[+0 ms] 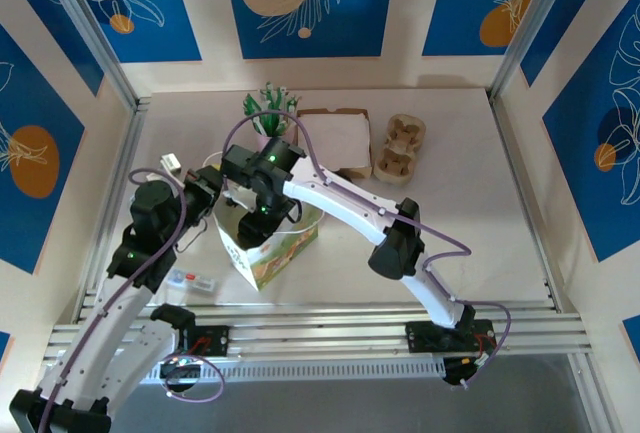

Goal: Pack the takeout coffee

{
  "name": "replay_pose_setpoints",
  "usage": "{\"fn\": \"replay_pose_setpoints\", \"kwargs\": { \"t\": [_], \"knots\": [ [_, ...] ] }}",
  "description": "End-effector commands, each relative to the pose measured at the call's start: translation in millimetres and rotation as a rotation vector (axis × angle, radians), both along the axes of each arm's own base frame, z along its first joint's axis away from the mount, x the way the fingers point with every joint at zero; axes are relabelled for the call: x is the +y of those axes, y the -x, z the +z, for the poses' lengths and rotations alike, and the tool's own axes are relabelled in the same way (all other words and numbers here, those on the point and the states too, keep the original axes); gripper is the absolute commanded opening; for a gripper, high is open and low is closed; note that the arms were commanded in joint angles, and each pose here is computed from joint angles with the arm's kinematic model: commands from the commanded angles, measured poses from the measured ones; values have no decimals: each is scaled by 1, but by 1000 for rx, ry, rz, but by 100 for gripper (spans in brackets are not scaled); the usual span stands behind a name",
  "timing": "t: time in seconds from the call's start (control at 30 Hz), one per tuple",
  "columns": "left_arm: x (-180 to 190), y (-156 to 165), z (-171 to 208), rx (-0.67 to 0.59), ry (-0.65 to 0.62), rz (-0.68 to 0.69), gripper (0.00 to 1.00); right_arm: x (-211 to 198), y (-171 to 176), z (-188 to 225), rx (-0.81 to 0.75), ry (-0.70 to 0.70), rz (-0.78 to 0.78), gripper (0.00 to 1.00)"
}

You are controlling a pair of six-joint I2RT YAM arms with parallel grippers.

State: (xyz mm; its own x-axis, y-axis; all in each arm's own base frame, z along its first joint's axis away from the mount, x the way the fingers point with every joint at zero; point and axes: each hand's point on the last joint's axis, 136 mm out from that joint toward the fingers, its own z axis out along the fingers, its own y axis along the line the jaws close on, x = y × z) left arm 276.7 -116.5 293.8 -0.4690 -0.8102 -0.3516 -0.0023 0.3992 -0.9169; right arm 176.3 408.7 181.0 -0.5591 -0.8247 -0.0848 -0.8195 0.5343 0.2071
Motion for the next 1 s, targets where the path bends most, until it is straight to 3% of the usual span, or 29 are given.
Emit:
{"fn": "replay_pose_setpoints", "kwargs": {
  "t": [0.0, 0.3, 0.37, 0.43, 0.57, 0.67, 0.97],
  "knots": [
    [-21, 22, 43, -128, 24, -131, 0, 1, 4, -27, 1, 69, 15, 75],
    [-26, 21, 41, -137, 29, -157, 2, -34, 5, -12, -2, 99, 9, 75],
    [-26, 23, 44, -147, 21, -159, 13, -42, 5, -7, -1, 97, 2, 75],
    [-25, 25, 49, -164, 13, -160, 34, -50, 7, -4, 12, 93, -2, 75],
    [-22, 32, 53, -179, -19, -169, 61, -65, 6, 0, 18, 100, -14, 75],
    [-18, 40, 52, -186, -35, -164, 70, -69, 8, 4, 16, 93, -12, 75],
    [-8, 67, 27, -148, -86, -175, 78, -76, 6, 20, -5, 49, -30, 75]
  ]
}}
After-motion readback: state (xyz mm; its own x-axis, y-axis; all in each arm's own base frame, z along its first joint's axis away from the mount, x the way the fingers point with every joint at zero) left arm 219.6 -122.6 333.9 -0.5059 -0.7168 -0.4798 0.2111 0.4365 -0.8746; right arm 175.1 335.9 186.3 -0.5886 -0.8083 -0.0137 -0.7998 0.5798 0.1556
